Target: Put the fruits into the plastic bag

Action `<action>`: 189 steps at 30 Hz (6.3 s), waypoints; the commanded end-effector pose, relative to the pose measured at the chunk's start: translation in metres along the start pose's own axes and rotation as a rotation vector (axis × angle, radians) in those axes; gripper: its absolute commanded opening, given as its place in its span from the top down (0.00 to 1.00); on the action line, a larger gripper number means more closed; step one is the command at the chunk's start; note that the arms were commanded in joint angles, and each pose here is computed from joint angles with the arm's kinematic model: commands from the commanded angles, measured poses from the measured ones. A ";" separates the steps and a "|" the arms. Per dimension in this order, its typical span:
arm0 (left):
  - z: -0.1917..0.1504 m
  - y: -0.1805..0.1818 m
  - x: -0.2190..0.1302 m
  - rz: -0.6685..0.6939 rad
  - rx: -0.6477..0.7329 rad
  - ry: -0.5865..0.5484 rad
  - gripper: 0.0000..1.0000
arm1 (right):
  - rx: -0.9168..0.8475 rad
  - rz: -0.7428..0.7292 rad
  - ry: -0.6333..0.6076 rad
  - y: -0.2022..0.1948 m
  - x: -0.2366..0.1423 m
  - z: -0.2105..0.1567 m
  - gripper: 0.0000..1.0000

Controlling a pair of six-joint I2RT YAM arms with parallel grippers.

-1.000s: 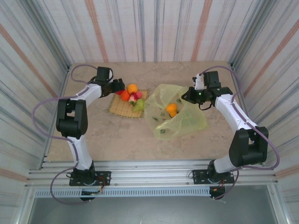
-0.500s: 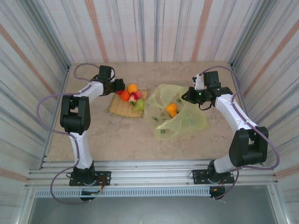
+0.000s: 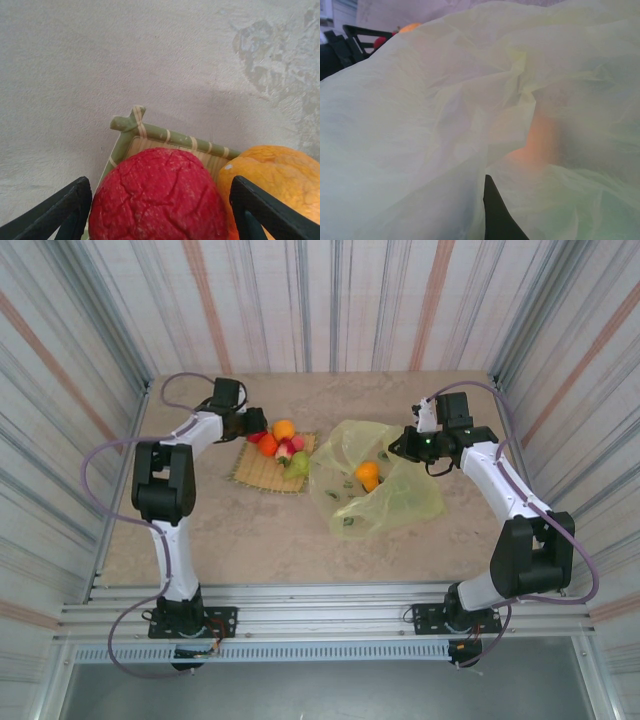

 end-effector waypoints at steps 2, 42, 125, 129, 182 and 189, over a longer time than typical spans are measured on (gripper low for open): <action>-0.003 0.005 0.007 0.016 0.009 0.034 0.23 | -0.038 0.016 0.004 0.005 -0.006 -0.006 1.00; -0.108 -0.109 -0.177 -0.233 0.276 -0.244 0.40 | -0.026 0.025 0.000 0.003 -0.002 -0.005 1.00; -0.160 -0.162 -0.196 -0.753 0.548 -0.241 0.10 | 0.009 0.034 -0.001 -0.011 -0.003 -0.008 1.00; -0.153 -0.161 -0.209 -0.782 0.555 -0.272 0.10 | 0.007 0.033 -0.002 -0.011 -0.004 -0.009 1.00; -0.192 -0.179 -0.111 -0.582 0.305 0.103 0.62 | -0.084 -0.120 -0.090 -0.001 -0.047 0.001 1.00; -0.190 -0.221 -0.145 -0.883 0.358 0.048 0.99 | -0.109 -0.194 -0.127 0.002 -0.065 -0.003 1.00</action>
Point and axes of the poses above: each hand's point on the last joint's axis, 136 mm out from that joint toward the fingers, its own x axis out along the fingers, its own y axis along the line the jaws close on, z = x × y, the point moved 9 cm from there along -x, back along the fingers, and after that the axes turned 8 degrees about x, right-handed, at the moved point
